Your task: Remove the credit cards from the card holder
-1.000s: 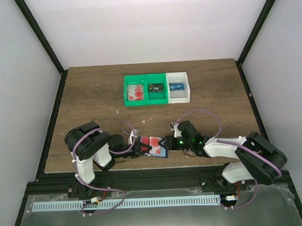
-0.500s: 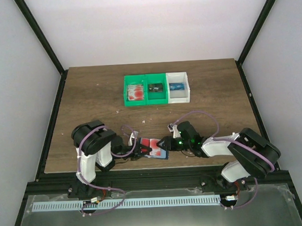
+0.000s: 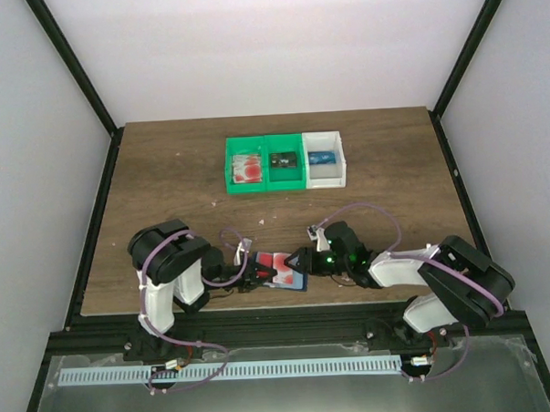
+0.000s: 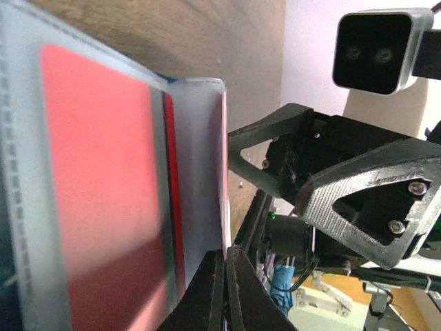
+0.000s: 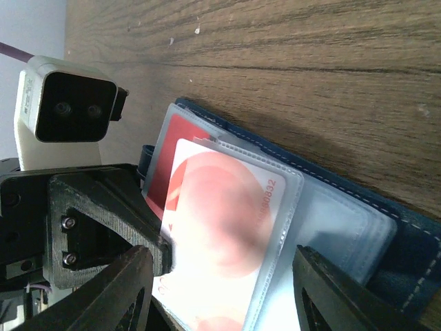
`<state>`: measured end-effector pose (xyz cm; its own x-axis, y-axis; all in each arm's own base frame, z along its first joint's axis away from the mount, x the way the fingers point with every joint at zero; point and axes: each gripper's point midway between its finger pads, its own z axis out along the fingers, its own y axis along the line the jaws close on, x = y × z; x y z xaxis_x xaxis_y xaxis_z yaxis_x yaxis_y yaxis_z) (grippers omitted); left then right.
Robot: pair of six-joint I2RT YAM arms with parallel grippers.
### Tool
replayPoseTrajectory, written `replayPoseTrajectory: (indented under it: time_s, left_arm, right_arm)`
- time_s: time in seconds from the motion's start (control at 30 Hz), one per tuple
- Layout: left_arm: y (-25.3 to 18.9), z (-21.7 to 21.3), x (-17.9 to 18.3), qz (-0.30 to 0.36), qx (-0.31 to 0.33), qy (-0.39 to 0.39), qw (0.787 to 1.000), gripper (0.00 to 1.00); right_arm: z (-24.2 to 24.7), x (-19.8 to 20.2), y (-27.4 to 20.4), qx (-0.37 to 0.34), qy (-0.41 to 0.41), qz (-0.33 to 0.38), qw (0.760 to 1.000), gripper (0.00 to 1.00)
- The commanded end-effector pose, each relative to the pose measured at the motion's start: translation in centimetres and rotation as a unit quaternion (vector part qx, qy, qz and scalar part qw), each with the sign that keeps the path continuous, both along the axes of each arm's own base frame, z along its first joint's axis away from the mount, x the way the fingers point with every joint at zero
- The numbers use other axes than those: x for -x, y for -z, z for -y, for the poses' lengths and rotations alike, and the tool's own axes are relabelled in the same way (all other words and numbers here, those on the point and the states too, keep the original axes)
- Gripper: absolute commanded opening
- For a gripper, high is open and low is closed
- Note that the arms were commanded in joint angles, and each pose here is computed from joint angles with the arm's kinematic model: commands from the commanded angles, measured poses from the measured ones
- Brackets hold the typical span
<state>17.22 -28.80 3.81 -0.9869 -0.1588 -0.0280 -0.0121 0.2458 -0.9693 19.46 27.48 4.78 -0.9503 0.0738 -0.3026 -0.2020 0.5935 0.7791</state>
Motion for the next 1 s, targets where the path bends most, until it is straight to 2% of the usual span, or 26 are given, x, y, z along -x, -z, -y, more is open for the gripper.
replayPoseTrajectory:
  time_s: [0.0,0.2,0.37,0.43,0.57,0.87,0.9,0.97]
  left_arm:
    - [-7.9,0.6,-0.8,0.136,0.119,-0.002,0.984,0.0]
    - [-7.8,1.0,-1.0,0.135,0.121,0.003,0.983,0.0]
    - [-7.9,0.9,-0.9,0.14,0.121,0.002,0.983,0.0]
    - [-8.1,0.9,-0.9,0.143,0.121,0.001,0.982,0.0]
    - [-8.6,0.8,-0.9,0.151,0.126,0.002,0.98,0.0]
    - [-9.1,0.8,-0.8,0.159,0.131,0.001,0.978,0.0]
    - [-9.1,0.8,-0.8,0.159,0.131,0.001,0.979,0.0]
    - [-9.0,0.8,-0.9,0.156,0.13,0.0,0.979,0.0]
  right_arm:
    - [-0.1,-0.2,-1.1,-0.02,0.005,0.003,1.0,0.57]
    - [-0.6,0.1,-1.9,-0.044,-0.005,0.0,0.999,0.54]
    - [-0.8,0.3,-2.4,-0.058,-0.01,0.003,0.998,0.34]
    - [-0.7,0.3,-2.4,-0.058,-0.006,0.002,0.998,0.3]
    - [-0.4,0.0,-1.4,-0.037,0.004,-0.007,0.999,0.36]
    - [-0.3,0.2,-1.0,-0.039,0.006,-0.013,0.999,0.37]
    - [-0.4,0.2,-1.0,-0.041,0.004,-0.014,0.999,0.37]
    - [-0.5,0.3,-1.3,-0.05,0.0,-0.012,0.999,0.28]
